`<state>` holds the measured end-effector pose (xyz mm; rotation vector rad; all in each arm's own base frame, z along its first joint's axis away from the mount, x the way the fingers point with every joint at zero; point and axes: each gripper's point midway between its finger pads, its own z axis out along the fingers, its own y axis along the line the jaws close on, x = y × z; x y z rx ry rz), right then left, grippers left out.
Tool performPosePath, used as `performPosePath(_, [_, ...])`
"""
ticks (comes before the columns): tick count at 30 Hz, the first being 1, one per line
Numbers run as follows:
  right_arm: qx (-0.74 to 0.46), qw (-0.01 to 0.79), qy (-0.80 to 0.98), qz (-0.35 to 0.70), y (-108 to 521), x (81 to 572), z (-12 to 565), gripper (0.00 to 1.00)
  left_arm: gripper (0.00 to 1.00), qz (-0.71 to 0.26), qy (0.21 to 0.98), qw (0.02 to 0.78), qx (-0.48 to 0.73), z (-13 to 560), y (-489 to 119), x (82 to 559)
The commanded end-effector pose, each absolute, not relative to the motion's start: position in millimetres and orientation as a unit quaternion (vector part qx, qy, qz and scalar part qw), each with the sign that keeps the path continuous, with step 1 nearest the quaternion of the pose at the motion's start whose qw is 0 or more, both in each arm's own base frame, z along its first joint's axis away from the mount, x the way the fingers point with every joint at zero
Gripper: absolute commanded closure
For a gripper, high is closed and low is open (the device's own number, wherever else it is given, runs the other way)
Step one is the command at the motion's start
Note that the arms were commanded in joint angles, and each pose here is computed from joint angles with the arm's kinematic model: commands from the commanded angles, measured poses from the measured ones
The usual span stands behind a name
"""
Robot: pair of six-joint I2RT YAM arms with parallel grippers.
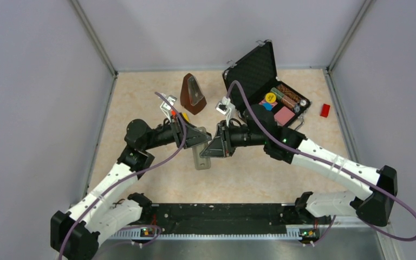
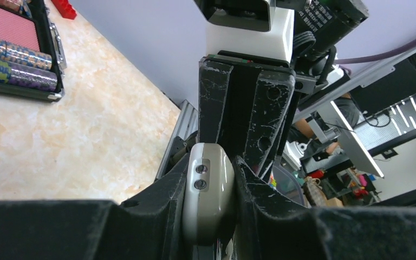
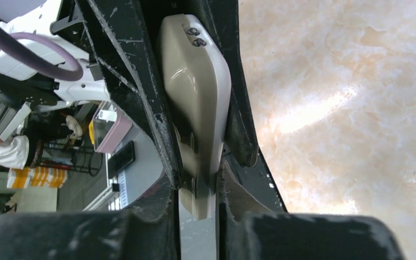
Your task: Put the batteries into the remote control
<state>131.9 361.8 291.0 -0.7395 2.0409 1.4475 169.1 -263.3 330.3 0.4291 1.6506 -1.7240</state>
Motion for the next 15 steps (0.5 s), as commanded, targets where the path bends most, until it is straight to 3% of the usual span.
performPosePath(1, [-0.266, 0.285, 0.722, 0.571, 367.3, 134.8, 317.0, 0.99, 0.89, -0.674, 0.61, 0.379, 0.171, 355.3, -261.7, 170.3])
performPosePath(3, [-0.255, 0.281, 0.731, 0.567, 367.8, 138.9, 311.0, 1.0, 0.7, -0.67, 0.617, 0.381, 0.162, 353.0, -261.6, 174.1])
performPosePath(5, [-0.237, 0.275, 0.743, 0.562, 366.0, 144.0, 303.1, 1.0, 0.42, -0.657, 0.631, 0.385, 0.149, 347.1, -260.8, 180.5])
performPosePath(8, [-0.216, 0.266, 0.758, 0.556, 362.7, 151.2, 291.8, 1.0, 0.23, -0.616, 0.667, 0.404, 0.111, 330.9, -255.5, 198.8])
performPosePath(9, [-0.209, 0.264, 0.762, 0.554, 361.1, 153.3, 288.7, 1.0, 0.07, -0.598, 0.682, 0.41, 0.096, 323.3, -252.5, 205.7])
performPosePath(11, [-0.197, 0.261, 0.77, 0.548, 358.6, 157.5, 282.3, 1.0, 0.01, -0.563, 0.712, 0.414, 0.064, 305.1, -245.4, 216.4])
performPosePath(15, [-0.165, 0.253, 0.794, 0.528, 350.8, 168.7, 263.8, 1.0, 0.01, -0.451, 0.785, 0.423, -0.038, 260.3, -213.9, 243.8])
